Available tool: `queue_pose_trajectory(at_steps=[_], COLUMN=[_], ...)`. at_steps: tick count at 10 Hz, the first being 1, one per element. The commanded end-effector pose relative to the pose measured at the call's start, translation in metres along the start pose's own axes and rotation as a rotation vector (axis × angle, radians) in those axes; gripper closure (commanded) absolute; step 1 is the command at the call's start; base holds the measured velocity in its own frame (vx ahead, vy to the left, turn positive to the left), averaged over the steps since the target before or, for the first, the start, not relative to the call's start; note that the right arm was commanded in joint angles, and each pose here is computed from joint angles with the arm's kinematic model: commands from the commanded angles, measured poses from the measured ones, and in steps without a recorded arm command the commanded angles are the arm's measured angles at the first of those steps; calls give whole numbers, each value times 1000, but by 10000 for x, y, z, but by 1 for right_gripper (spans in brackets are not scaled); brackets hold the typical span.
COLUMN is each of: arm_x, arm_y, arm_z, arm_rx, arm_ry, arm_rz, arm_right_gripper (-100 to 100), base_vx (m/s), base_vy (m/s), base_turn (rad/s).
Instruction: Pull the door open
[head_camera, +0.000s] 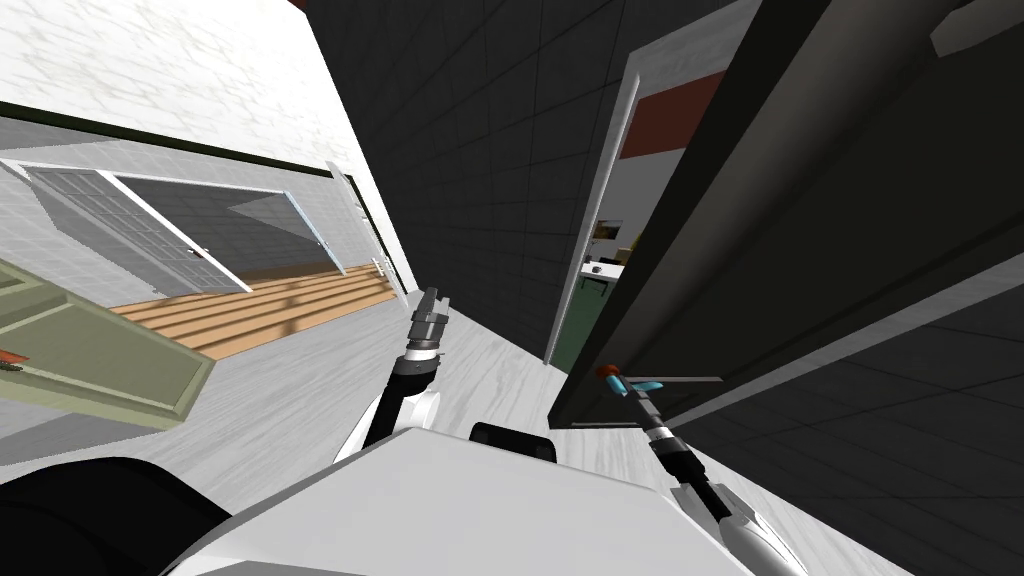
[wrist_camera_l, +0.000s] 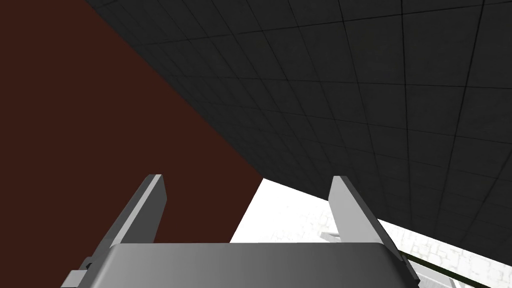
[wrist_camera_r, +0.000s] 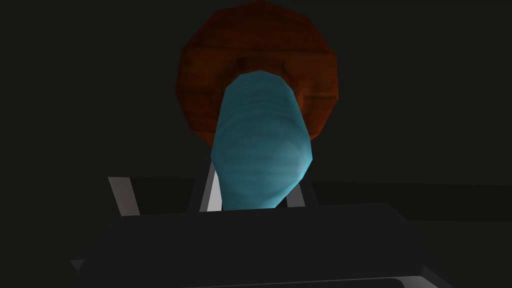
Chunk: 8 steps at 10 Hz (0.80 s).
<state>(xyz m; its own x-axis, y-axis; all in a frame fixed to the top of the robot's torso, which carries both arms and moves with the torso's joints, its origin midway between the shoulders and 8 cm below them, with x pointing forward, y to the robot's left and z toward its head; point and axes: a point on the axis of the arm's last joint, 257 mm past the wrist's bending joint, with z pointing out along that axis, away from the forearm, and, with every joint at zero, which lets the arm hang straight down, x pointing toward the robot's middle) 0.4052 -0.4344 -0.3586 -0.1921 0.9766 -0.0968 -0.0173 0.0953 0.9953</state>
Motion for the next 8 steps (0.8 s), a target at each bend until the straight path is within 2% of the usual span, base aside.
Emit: queue_pose_trajectory(at_steps=[1,3,4,5,8], arm_x=[-46,-52,-33,-30,-41], arm_y=[29,34,25,14,18], arm_z=[-129,-183,-137,-181,-234], arm_rx=[-3,-4,-3,-1,-2], arm_ry=[13,21,20,23,27], arm_rz=[-5,-5,-2,0,-2], arm_right_gripper=[100,100,100,100,100], base_vx=[-177,-187,-74,-115,-196], base_vy=[-83,-74,-26,-79,-115], base_turn=[185,106,9,159,194])
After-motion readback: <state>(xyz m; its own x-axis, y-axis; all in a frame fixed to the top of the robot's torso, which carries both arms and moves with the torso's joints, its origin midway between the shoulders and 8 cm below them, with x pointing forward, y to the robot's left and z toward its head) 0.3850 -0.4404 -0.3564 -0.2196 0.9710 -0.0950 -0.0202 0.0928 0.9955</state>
